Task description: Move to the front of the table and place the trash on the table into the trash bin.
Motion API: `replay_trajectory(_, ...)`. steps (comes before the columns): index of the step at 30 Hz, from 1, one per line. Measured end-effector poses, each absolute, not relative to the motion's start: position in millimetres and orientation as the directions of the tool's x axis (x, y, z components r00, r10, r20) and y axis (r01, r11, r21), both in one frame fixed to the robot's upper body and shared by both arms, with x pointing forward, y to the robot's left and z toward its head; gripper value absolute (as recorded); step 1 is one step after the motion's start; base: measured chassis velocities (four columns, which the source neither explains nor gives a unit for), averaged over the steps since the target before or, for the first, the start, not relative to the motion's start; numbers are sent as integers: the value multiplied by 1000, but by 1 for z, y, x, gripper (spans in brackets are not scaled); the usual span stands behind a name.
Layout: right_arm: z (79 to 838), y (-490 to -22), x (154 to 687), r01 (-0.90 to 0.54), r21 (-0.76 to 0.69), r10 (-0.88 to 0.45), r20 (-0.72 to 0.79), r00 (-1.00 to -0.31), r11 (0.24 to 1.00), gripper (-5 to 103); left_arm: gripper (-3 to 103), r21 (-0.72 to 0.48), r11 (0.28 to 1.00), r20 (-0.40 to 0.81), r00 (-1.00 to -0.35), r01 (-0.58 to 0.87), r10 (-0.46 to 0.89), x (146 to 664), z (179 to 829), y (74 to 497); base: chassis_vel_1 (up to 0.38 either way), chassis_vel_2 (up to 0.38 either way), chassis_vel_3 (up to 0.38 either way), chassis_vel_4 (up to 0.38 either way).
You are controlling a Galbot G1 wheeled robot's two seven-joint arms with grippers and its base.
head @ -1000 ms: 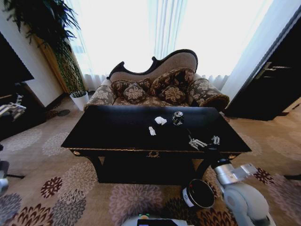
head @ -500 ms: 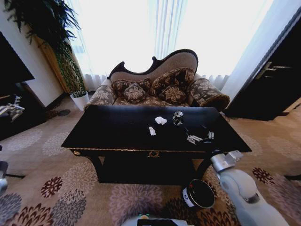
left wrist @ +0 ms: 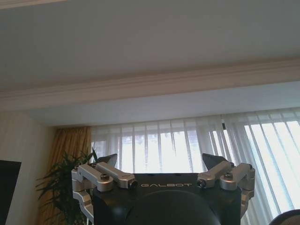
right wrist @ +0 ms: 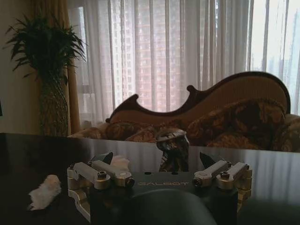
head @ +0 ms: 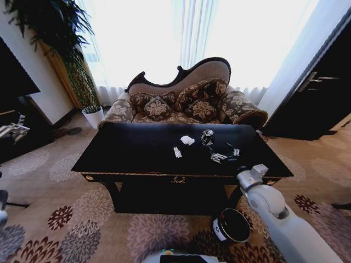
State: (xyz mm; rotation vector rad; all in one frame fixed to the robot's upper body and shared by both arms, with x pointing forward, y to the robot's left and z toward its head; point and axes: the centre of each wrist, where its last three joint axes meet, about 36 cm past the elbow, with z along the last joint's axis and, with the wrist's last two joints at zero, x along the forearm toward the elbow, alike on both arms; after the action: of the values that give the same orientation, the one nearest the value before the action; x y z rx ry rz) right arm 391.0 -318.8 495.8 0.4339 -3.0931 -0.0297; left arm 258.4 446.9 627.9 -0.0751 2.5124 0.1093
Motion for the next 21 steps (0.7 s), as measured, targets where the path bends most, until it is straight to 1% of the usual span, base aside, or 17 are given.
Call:
replay_trajectory(3, 490, -328, 412, -263, 17, -263, 41, -964, 965, 100, 100, 57, 996, -581, -813, -74, -27, 259, 626, 444, 0, 0, 0, 0)
replay_trajectory(7, 489, -331, 426, -264, 26, -265, 53, -963, 964, 100, 100, 57, 996, -573, -819, -75, -29, 260, 623, 443, 0, 0, 0, 0)
replay_trajectory(21, 478, -325, 462, -298, 35, -300, 97, -949, 954, 100, 100, 60, 994, -556, -830, -92, -43, 261, 622, 448, 0, 0, 0, 0)
